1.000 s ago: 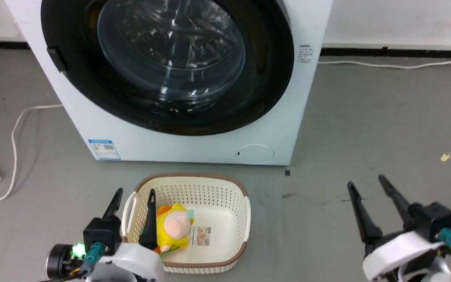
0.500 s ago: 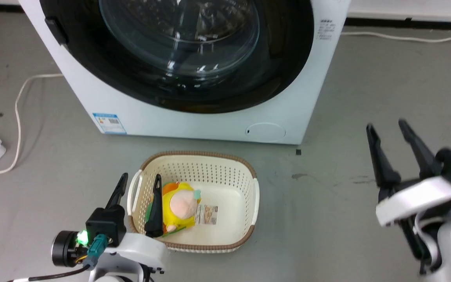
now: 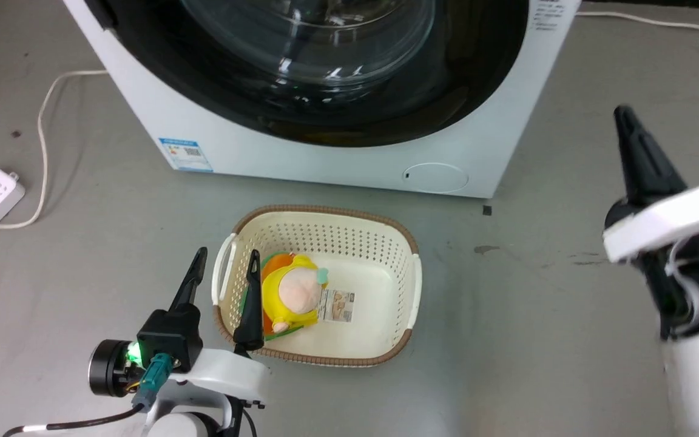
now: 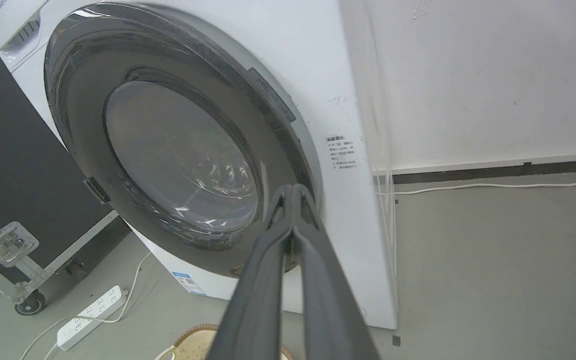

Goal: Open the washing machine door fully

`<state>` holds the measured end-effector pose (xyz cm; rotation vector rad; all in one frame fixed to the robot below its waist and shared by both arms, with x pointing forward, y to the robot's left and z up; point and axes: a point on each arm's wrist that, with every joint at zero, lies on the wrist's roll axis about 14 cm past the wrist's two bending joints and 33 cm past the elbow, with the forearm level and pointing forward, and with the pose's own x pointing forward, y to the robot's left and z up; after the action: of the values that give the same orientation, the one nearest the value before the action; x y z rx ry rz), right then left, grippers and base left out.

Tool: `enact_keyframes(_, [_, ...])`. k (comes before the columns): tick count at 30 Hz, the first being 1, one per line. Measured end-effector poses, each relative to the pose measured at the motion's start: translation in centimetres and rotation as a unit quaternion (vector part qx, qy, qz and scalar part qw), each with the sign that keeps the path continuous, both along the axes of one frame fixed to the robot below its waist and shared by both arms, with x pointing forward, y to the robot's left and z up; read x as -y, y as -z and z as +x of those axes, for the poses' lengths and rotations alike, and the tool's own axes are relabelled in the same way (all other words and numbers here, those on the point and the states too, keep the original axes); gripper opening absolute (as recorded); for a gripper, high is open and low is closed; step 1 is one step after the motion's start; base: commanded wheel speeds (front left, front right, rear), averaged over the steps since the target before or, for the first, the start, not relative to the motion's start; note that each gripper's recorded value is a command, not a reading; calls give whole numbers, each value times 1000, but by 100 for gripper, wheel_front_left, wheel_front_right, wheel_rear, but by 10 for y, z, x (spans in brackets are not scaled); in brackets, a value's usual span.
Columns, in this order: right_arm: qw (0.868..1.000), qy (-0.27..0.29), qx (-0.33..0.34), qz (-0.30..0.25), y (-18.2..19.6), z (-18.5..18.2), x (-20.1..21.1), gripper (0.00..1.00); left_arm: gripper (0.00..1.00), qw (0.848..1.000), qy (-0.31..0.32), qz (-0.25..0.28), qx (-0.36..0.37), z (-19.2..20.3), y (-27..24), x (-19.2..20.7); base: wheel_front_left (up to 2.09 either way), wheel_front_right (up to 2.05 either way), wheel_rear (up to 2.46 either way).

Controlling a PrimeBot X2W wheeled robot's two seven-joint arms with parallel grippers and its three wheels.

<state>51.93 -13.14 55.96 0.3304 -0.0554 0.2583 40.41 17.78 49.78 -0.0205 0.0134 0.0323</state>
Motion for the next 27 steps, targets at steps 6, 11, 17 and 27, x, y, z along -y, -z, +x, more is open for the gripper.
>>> enact_keyframes(6, [999,-2,-22,49,-1,28,-2,0,100,1000,-7,-2,-5,-1,5,-3,0,0,0])
enact_keyframes(11, [995,-3,-42,91,-2,53,-4,0,100,1000,-12,-4,-5,1,8,-5,0,0,0])
enact_keyframes(17, [986,-8,-88,140,10,81,-9,0,100,1000,-18,-5,-10,2,14,-8,0,0,0])
enact_keyframes(27, [963,-38,-172,202,26,129,-29,0,100,999,-28,-12,-16,7,23,-10,0,0,0])
